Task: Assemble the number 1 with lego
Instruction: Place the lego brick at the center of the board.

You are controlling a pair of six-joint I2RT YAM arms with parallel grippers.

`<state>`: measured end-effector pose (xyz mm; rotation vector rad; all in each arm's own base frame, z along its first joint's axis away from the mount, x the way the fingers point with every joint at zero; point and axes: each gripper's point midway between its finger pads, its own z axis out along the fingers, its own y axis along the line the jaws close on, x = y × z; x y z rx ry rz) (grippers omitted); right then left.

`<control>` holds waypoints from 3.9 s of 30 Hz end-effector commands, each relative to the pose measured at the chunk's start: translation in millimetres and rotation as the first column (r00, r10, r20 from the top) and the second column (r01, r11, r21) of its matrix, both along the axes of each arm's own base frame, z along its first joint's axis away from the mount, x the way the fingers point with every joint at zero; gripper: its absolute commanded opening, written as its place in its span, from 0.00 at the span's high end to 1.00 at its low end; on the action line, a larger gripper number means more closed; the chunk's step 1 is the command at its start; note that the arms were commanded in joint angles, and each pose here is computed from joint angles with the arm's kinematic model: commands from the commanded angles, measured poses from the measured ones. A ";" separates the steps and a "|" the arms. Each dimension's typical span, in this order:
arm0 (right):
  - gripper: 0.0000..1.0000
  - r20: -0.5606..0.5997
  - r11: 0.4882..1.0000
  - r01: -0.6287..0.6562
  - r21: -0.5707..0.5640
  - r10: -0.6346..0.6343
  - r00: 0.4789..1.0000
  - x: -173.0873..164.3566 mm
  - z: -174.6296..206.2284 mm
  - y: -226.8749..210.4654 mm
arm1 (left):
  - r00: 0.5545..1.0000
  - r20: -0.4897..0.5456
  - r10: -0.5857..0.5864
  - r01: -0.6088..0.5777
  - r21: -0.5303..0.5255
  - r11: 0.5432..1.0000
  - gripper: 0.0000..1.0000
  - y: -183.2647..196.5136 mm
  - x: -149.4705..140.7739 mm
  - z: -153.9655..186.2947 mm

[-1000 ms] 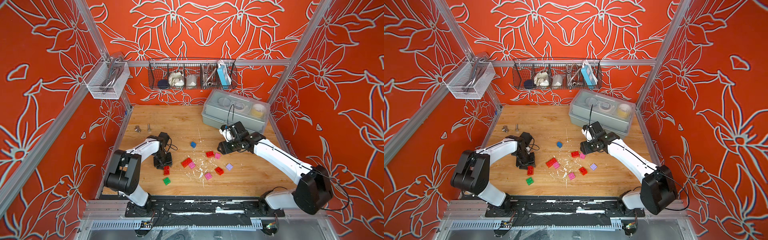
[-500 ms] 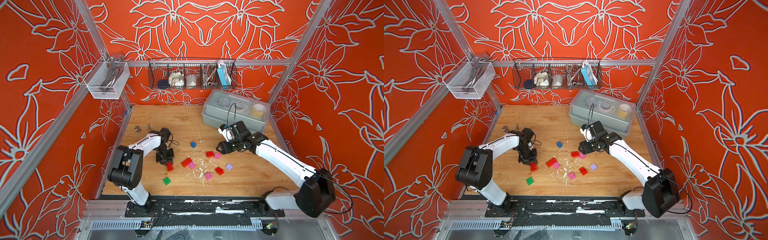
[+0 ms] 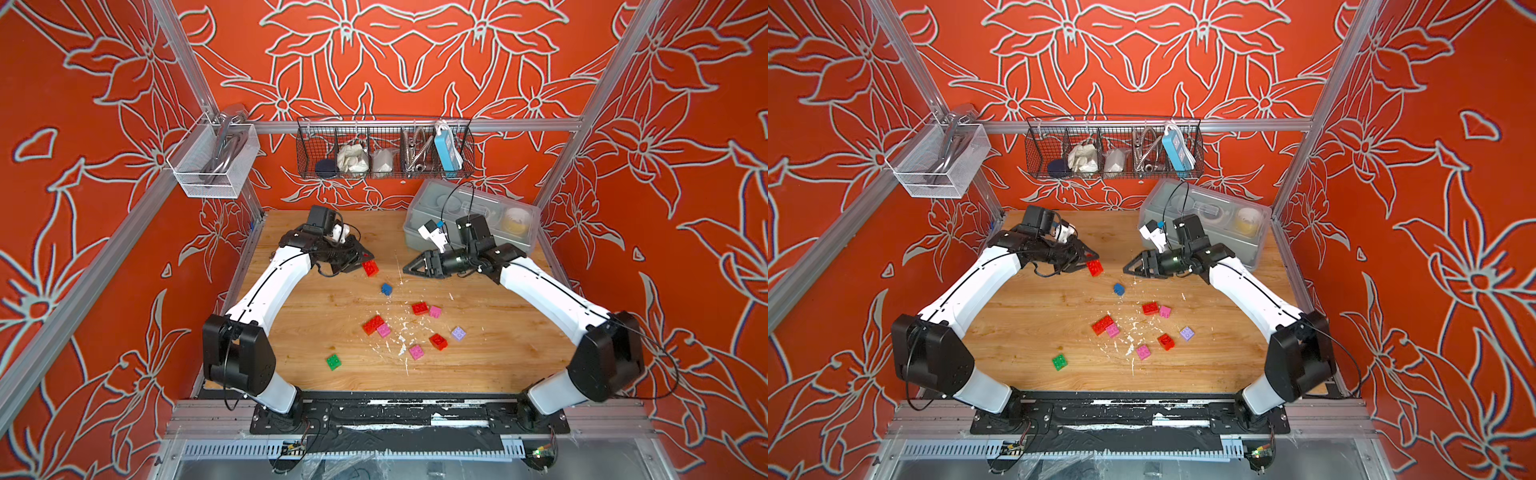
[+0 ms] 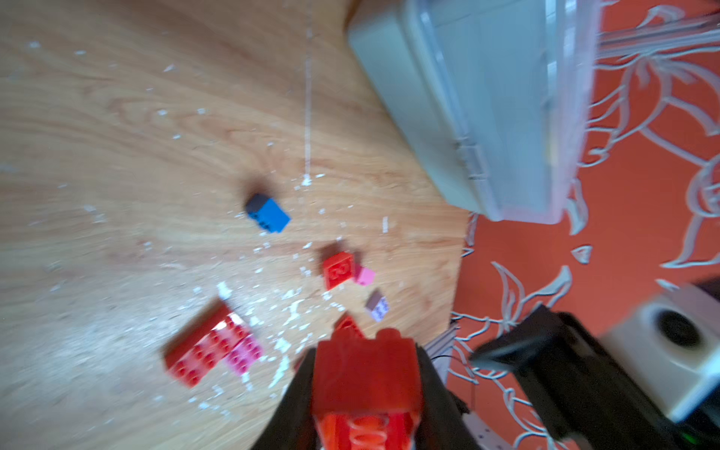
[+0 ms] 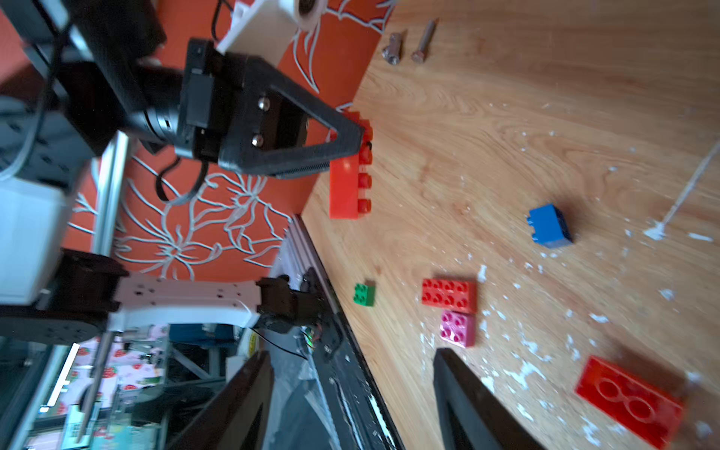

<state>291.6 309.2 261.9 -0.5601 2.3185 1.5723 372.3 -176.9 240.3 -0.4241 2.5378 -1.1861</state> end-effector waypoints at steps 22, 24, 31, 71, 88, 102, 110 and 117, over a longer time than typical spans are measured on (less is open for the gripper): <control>0.35 -0.163 0.944 -0.065 0.325 0.124 0.979 17.0 85.5 7.5 | 0.940 0.314 -0.131 0.259 -0.410 0.875 0.78 -52.6 -1.7 119.8; 0.36 -0.181 0.945 -0.061 0.322 0.125 0.975 17.2 86.7 7.8 | 0.933 0.331 -0.142 0.280 -0.419 0.864 0.78 -57.3 -4.6 126.1; 0.40 -0.222 0.946 -0.049 0.319 0.126 0.967 18.5 88.6 9.2 | 0.915 0.360 -0.184 0.336 -0.426 0.840 0.79 -68.8 -12.3 133.9; 0.62 -0.296 0.935 -0.030 0.354 0.143 0.944 21.8 90.6 17.3 | 0.879 0.423 -0.221 0.405 -0.416 0.814 0.76 -91.7 -3.7 143.9; 0.78 0.141 0.930 0.187 -0.316 -0.149 0.979 47.7 -27.6 -33.1 | 0.997 0.076 -0.007 0.012 -0.068 0.998 0.36 -2.9 -20.7 47.8; 0.75 0.446 0.610 0.321 -0.725 0.060 0.893 87.1 -123.9 -55.4 | 0.970 -0.239 0.033 0.047 0.320 0.946 0.38 46.7 -58.9 -60.0; 0.74 0.433 0.564 0.267 -0.781 0.181 0.883 101.5 -175.7 -24.4 | 0.958 -0.288 0.005 0.102 0.355 0.929 0.37 50.4 -61.8 -80.2; 0.71 0.435 0.545 0.270 -0.794 0.199 0.878 117.4 -204.6 -16.8 | 0.956 -0.293 -0.005 0.119 0.374 0.920 0.37 55.2 -73.9 -83.9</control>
